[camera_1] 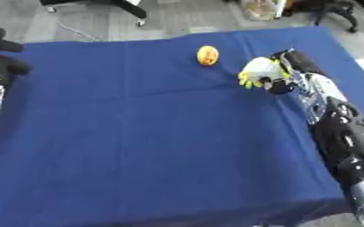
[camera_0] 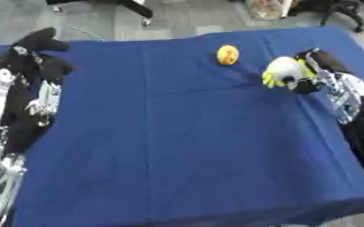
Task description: Pick up the objects with one hand, pass them to the other hand, and then place them into the box on the other side of the table.
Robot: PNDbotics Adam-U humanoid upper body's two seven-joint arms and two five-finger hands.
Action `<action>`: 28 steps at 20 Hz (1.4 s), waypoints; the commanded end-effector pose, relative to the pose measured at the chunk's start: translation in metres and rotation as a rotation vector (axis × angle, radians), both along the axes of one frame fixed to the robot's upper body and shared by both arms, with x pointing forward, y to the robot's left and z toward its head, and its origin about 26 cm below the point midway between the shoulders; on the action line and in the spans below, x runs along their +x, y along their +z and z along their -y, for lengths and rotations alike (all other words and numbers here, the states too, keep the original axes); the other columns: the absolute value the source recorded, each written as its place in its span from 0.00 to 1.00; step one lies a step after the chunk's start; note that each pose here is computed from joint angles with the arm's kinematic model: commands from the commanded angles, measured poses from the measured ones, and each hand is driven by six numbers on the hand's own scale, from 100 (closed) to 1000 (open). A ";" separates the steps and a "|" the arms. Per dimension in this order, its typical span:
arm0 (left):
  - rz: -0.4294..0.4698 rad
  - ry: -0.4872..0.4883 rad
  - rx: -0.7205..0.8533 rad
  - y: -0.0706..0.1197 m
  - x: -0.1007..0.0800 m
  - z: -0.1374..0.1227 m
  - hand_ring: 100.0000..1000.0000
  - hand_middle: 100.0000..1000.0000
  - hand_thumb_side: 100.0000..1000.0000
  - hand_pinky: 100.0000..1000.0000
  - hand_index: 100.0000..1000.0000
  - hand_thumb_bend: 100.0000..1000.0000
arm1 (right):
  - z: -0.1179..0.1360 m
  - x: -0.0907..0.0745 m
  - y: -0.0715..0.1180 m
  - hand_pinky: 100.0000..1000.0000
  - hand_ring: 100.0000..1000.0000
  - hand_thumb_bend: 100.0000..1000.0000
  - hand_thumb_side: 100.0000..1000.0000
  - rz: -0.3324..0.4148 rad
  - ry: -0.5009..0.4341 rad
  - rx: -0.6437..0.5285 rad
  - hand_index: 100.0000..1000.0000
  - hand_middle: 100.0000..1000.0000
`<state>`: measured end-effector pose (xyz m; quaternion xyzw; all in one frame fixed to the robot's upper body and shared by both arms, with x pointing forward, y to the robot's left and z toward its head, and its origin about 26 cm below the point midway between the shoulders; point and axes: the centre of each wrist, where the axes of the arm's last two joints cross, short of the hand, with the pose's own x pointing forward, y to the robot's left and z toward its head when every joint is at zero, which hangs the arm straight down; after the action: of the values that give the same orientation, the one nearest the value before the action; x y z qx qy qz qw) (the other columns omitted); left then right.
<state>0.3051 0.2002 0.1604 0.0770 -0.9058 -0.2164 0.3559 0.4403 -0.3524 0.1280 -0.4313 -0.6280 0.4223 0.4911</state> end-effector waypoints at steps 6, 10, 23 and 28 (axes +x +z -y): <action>0.010 -0.013 0.030 0.003 0.001 0.001 0.54 0.64 0.65 0.58 0.87 0.00 | -0.065 -0.021 0.054 0.62 0.10 0.00 0.00 0.216 0.308 0.046 0.20 0.01; 0.001 -0.026 0.061 0.002 0.002 0.001 0.54 0.64 0.64 0.58 0.87 0.00 | -0.109 -0.041 0.057 0.61 0.10 0.00 0.00 0.242 0.487 0.121 0.19 0.01; -0.030 -0.094 0.380 0.002 0.002 0.002 0.56 0.67 0.66 0.61 0.89 0.00 | -0.204 -0.102 0.052 0.59 0.11 0.00 0.00 0.177 0.916 0.351 0.18 0.00; -0.028 -0.109 0.508 0.001 0.001 0.006 0.59 0.70 0.63 0.64 0.90 0.19 | -0.213 -0.109 0.051 0.59 0.11 0.00 0.00 0.146 0.977 0.371 0.18 0.00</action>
<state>0.3062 0.1926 0.1551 0.0999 -0.8259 -0.4388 0.3396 0.3351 -0.1424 0.1690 -0.0288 -0.8455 0.4546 0.2788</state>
